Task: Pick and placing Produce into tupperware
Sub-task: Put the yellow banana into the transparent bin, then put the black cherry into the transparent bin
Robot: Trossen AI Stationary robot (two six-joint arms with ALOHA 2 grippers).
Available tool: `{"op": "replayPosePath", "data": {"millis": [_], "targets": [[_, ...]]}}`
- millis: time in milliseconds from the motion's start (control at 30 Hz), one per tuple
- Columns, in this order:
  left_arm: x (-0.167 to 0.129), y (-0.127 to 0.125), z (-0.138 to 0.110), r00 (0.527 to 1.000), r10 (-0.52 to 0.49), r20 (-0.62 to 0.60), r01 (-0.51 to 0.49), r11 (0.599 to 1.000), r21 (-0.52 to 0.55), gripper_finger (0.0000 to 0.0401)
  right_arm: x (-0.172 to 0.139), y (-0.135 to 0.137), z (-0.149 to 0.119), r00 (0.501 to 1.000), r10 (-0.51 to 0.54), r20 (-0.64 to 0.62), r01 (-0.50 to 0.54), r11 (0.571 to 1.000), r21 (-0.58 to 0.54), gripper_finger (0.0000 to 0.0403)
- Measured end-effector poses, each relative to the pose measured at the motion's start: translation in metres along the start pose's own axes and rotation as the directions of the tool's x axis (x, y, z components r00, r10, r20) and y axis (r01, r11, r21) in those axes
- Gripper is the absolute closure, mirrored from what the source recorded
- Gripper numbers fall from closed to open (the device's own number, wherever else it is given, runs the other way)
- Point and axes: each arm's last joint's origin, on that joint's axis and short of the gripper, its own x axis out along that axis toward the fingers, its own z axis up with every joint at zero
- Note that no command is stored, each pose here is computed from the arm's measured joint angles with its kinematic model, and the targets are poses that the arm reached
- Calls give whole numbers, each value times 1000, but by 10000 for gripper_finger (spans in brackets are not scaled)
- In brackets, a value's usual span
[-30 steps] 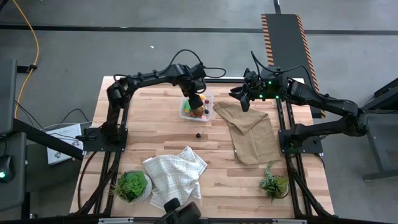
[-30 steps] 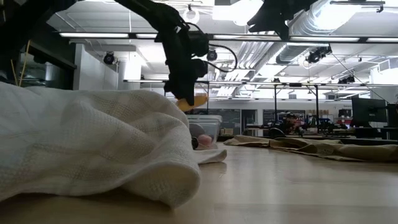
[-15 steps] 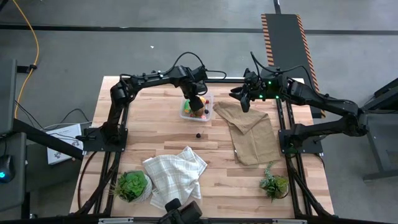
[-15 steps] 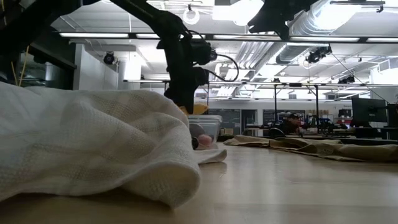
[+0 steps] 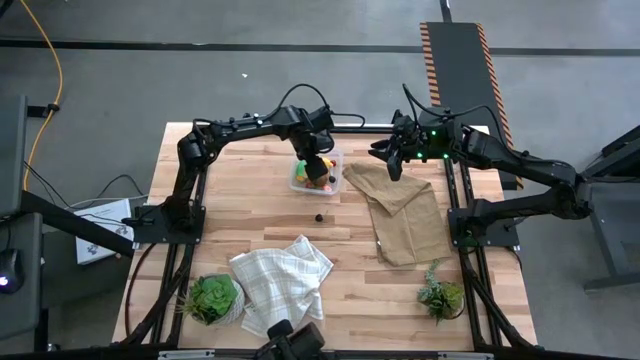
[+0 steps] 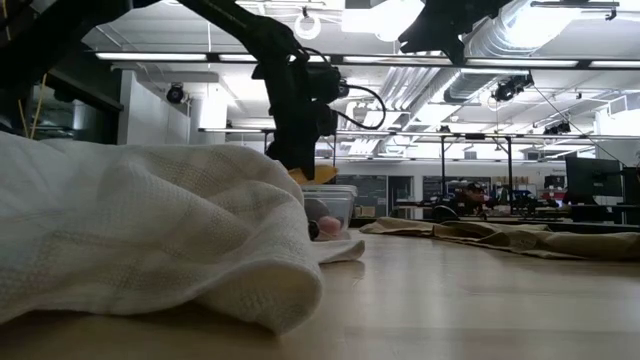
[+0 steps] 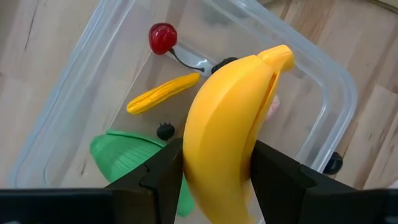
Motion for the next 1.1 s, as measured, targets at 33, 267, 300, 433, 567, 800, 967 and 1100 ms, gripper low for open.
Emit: {"op": "replayPosePath", "data": {"millis": [33,267,300,433,567,800,967,1100], "targets": [[0,0,0,1000,0,2,0,1000,0,234,0,0,0,1000,0,0,0,1000,0,304],[0,0,0,1000,9,3,-9,1000,-9,170,0,0,0,1000,0,0,0,1000,0,304],[0,0,0,1000,9,3,-9,1000,-8,162,0,0,0,1000,0,0,0,1000,0,304],[-1,-1,0,1000,-24,2,24,1000,-6,148,0,0,0,1000,0,-1,0,1000,0,304],[-8,-3,-2,997,-72,-3,72,997,-6,160,0,0,-2,1000,-3,-18,3,1000,2,304],[-39,-15,-11,992,-111,-64,114,993,32,204,0,-1,-6,998,-10,-57,10,1000,8,304],[-69,-27,-18,992,-127,-21,128,989,71,233,0,-1,-6,998,-10,-61,11,1000,23,304],[-95,-38,-25,991,-126,37,121,987,103,250,0,-1,-6,998,-10,-63,12,1000,27,304]]}}
